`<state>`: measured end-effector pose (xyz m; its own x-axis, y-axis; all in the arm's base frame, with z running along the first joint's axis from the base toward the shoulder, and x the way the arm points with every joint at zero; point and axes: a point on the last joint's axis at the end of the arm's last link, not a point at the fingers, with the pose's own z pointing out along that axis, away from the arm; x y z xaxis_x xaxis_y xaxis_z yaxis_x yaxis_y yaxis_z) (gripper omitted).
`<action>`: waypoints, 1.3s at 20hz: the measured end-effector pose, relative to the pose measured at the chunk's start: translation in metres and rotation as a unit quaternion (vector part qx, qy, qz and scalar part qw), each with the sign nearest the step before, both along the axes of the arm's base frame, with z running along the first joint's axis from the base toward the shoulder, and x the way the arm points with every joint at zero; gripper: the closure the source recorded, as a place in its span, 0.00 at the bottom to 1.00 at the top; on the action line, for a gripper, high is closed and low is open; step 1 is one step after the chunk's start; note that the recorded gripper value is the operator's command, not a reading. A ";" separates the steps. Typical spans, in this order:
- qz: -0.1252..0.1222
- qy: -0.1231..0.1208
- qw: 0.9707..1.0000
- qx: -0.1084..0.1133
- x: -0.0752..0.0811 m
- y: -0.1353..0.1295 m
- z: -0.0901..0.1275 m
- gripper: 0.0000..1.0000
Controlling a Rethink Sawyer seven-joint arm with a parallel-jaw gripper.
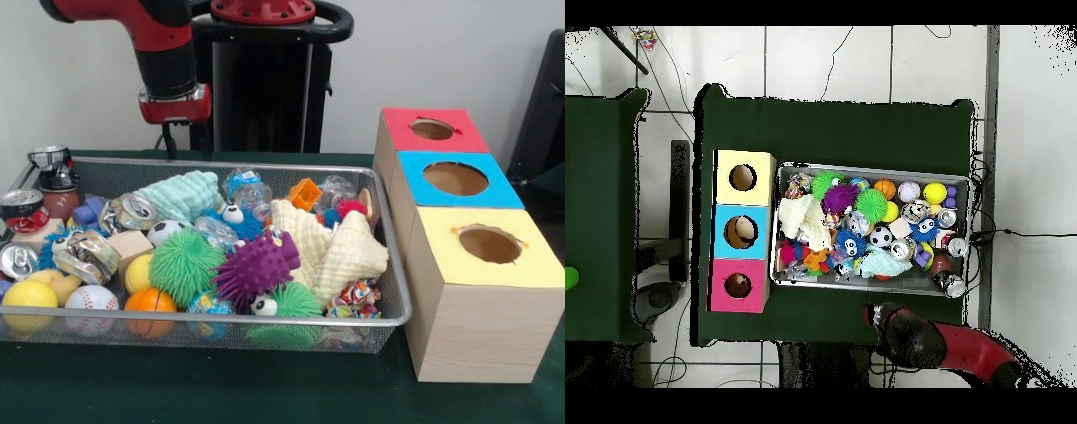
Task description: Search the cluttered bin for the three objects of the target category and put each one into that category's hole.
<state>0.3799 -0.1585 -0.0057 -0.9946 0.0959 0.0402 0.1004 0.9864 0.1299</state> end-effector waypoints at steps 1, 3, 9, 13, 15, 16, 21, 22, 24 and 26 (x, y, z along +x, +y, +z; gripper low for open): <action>-0.003 -0.004 1.000 0.000 0.006 -0.005 -0.002 0.00; -0.010 -0.011 1.000 -0.001 0.019 -0.018 -0.007 0.00; -0.011 0.021 1.000 0.010 0.028 -0.029 -0.007 0.00; -0.006 0.038 0.999 0.015 0.033 -0.032 -0.006 0.00; -0.005 0.045 0.999 0.018 0.034 -0.032 -0.007 0.00; -0.004 0.047 0.999 0.020 0.035 -0.032 -0.007 0.00; -0.003 0.054 0.998 0.021 0.037 -0.033 -0.007 0.00; -0.002 0.054 0.998 0.021 0.037 -0.033 -0.006 0.00; 0.001 0.055 0.998 0.018 0.038 -0.033 -0.004 0.00; 0.006 0.058 0.998 0.012 0.040 -0.033 0.003 0.00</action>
